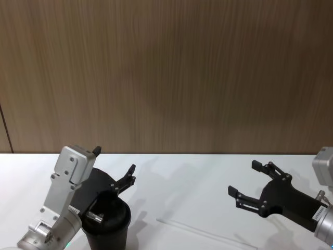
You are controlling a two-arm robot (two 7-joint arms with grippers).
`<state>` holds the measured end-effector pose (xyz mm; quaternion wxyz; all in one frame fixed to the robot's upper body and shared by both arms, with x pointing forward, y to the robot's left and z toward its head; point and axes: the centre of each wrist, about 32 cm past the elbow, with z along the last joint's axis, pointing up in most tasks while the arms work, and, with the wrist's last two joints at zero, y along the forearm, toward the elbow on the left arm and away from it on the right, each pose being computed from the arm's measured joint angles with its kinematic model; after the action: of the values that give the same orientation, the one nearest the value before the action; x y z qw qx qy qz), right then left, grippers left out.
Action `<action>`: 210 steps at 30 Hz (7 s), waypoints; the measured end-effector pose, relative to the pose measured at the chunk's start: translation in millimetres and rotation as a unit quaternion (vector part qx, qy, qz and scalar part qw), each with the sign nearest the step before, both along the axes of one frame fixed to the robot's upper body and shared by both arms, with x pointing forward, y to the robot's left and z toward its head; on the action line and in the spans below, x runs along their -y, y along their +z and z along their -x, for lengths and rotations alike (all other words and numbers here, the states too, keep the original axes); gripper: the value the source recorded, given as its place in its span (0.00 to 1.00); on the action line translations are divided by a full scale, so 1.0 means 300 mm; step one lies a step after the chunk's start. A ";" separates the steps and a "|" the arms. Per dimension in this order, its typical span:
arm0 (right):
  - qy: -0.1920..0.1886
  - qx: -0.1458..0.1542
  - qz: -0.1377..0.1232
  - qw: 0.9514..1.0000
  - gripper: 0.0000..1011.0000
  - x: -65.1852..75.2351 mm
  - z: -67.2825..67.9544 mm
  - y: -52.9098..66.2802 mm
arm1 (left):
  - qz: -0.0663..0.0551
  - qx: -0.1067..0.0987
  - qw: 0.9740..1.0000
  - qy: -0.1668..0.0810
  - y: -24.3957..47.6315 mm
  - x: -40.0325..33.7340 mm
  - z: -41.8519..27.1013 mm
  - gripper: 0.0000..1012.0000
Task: Pick up the straw with one hand, pass it to the other hand, and insert it into the cup.
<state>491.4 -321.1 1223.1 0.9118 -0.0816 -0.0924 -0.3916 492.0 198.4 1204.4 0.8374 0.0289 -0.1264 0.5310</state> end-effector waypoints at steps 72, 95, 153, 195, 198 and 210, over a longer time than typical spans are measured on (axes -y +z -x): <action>0.113 -0.164 0.150 0.968 0.99 0.109 -0.134 0.008 | 0.000 0.000 1.000 0.000 0.000 0.000 0.000 0.99; 0.119 -0.176 0.156 0.965 0.99 0.089 -0.146 -0.030 | 0.000 0.000 1.000 0.000 0.000 0.000 0.000 0.99; 0.126 -0.209 0.163 0.956 0.70 0.120 -0.157 -0.047 | 0.000 0.000 1.000 0.000 0.000 0.000 0.000 0.99; 0.134 -0.225 0.167 0.951 0.28 0.118 -0.146 -0.037 | 0.000 0.000 1.000 0.000 0.000 0.000 0.000 0.99; 0.135 -0.226 0.166 0.950 0.26 0.116 -0.147 -0.039 | 0.000 0.000 1.000 0.000 0.000 0.000 0.000 0.99; 0.143 -0.231 0.163 0.949 0.12 0.107 -0.163 -0.044 | 0.000 0.000 1.000 0.000 0.000 0.000 0.000 0.99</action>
<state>540.2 -353.3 1210.0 0.9289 -0.3030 0.0475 -0.2077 492.0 198.4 1204.4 0.8374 0.0289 -0.1264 0.5310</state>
